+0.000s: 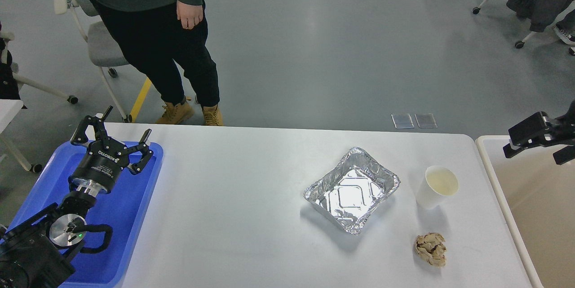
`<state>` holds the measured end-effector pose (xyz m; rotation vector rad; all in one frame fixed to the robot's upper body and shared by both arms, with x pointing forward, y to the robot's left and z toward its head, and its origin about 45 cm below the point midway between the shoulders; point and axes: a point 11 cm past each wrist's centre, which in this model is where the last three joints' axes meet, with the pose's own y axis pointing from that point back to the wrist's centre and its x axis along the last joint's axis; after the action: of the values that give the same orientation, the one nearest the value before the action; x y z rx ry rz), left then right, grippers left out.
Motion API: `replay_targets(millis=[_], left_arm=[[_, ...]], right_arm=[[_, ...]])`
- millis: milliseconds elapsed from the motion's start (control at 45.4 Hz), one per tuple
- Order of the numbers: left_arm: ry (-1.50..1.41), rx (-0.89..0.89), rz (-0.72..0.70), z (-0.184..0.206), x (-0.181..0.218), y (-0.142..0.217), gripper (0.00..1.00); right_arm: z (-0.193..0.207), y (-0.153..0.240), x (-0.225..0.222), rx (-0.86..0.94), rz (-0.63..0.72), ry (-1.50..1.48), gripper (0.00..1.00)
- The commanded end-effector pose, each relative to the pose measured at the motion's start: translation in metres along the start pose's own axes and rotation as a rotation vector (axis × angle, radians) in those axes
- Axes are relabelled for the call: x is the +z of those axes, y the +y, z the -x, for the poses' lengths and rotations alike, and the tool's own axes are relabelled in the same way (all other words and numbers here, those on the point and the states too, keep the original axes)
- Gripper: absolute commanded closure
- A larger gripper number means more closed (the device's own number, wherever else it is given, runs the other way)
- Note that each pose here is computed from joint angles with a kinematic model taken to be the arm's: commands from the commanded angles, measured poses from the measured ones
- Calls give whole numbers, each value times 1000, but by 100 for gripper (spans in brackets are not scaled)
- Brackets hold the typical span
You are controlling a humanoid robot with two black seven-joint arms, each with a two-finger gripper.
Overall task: Tidy desktop
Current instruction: 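Lower the right gripper toward the white paper cup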
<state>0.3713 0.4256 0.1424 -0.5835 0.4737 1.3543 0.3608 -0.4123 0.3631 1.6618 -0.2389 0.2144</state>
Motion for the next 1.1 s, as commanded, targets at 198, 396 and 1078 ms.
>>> replay_targets(millis=[198, 396, 1078], left_arm=[[0, 0, 0, 0, 0, 0, 1], [0, 0, 0, 0, 0, 0, 1], [0, 0, 0, 0, 0, 0, 1]], right_arm=[[-4, -10, 1, 27, 98, 35, 0], [-7, -12, -6, 23, 96, 56, 0], [-16, -52, -33, 60, 26, 117, 0]])
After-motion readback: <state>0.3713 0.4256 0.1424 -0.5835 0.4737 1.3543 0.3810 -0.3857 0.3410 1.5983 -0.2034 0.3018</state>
